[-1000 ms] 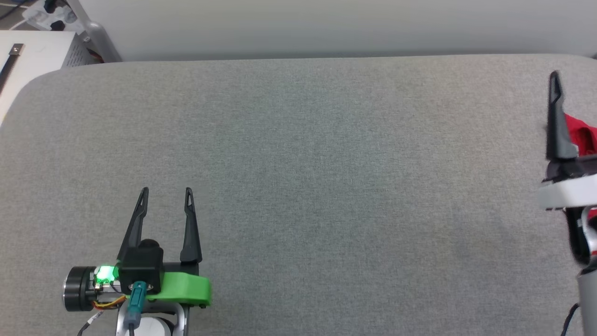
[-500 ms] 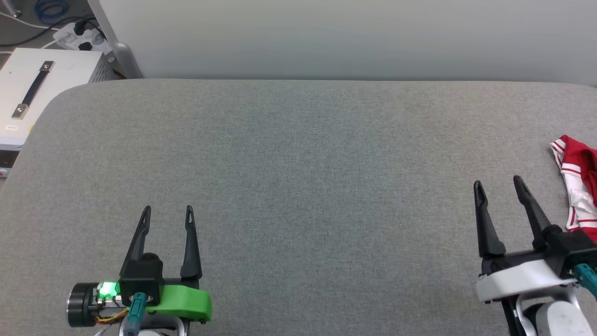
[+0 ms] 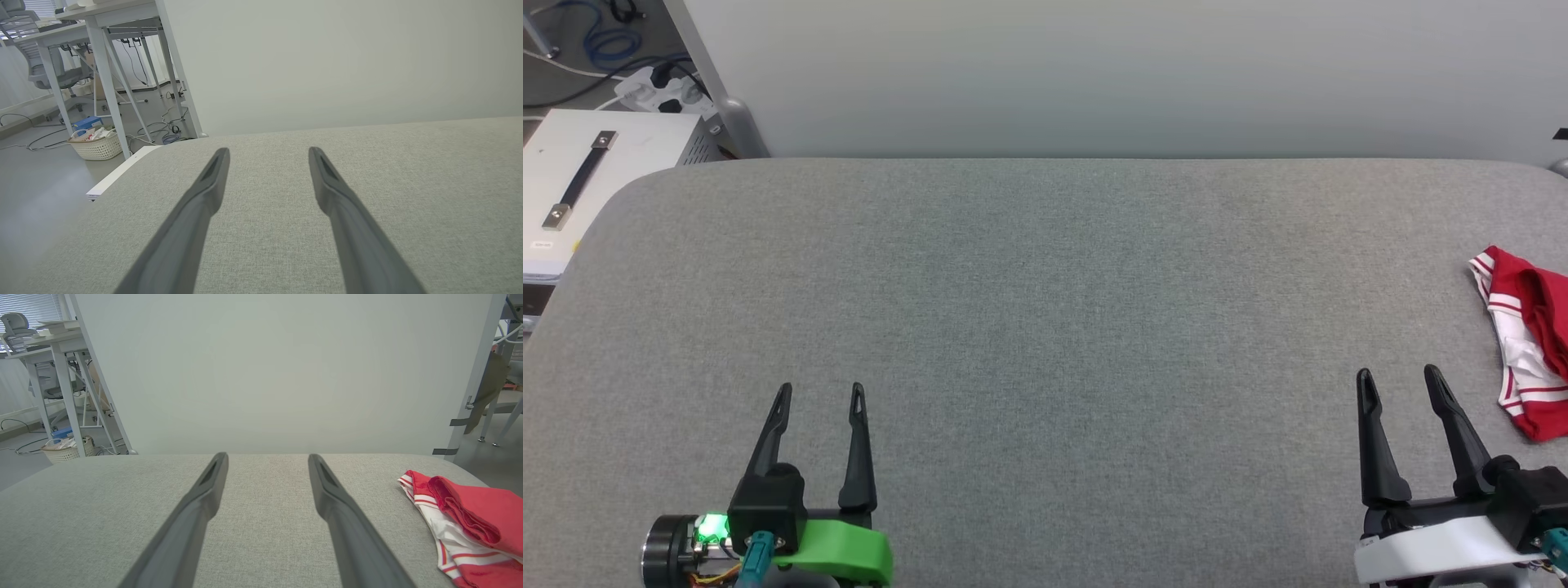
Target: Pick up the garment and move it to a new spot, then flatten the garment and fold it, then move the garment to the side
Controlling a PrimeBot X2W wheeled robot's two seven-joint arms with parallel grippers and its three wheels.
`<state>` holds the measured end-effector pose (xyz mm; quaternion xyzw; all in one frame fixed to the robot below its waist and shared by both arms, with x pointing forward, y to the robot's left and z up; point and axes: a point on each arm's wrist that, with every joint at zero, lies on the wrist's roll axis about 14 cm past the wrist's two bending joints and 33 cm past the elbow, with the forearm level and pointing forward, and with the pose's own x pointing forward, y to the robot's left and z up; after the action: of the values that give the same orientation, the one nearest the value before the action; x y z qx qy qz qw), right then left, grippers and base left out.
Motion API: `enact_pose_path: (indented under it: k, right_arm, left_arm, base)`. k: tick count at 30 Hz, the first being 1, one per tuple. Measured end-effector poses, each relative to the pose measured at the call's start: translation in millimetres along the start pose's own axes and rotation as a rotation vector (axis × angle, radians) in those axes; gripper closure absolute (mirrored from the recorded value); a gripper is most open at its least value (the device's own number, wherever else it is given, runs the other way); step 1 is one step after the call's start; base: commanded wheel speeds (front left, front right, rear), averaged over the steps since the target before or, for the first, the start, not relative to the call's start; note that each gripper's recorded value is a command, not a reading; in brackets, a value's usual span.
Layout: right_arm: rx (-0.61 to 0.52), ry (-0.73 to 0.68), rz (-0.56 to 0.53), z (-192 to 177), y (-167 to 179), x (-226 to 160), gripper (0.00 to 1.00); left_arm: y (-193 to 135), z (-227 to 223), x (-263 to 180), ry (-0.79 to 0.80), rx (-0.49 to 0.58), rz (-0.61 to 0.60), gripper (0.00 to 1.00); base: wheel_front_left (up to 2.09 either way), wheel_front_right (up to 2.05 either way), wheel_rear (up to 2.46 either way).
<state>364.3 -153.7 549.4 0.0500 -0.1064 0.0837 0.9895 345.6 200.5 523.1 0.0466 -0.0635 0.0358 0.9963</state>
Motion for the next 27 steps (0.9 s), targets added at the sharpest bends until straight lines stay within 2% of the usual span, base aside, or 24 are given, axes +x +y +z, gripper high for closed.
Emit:
enact_pose_path:
  k: [14, 15, 27]
  right_arm:
    - [0.025, 0.006, 0.000, -0.8, 4.3, -8.1, 0.00]
    - [0.026, 0.006, 0.000, -0.9, 4.5, -8.2, 1.00]
    - [0.018, 0.021, -0.002, -2.6, 3.3, -9.0, 1.00]
  left_arm:
    - [-0.2, 2.4, -3.0, -0.007, -0.019, -0.013, 0.00]
    - [-0.5, 2.3, -3.0, -0.006, -0.021, -0.015, 1.00]
    - [-1.1, 1.2, -2.0, 0.004, -0.021, -0.018, 1.00]
  base:
    - [0.00, 0.00, 0.00]
    - [0.00, 0.00, 0.00]
    - [0.00, 0.00, 0.00]
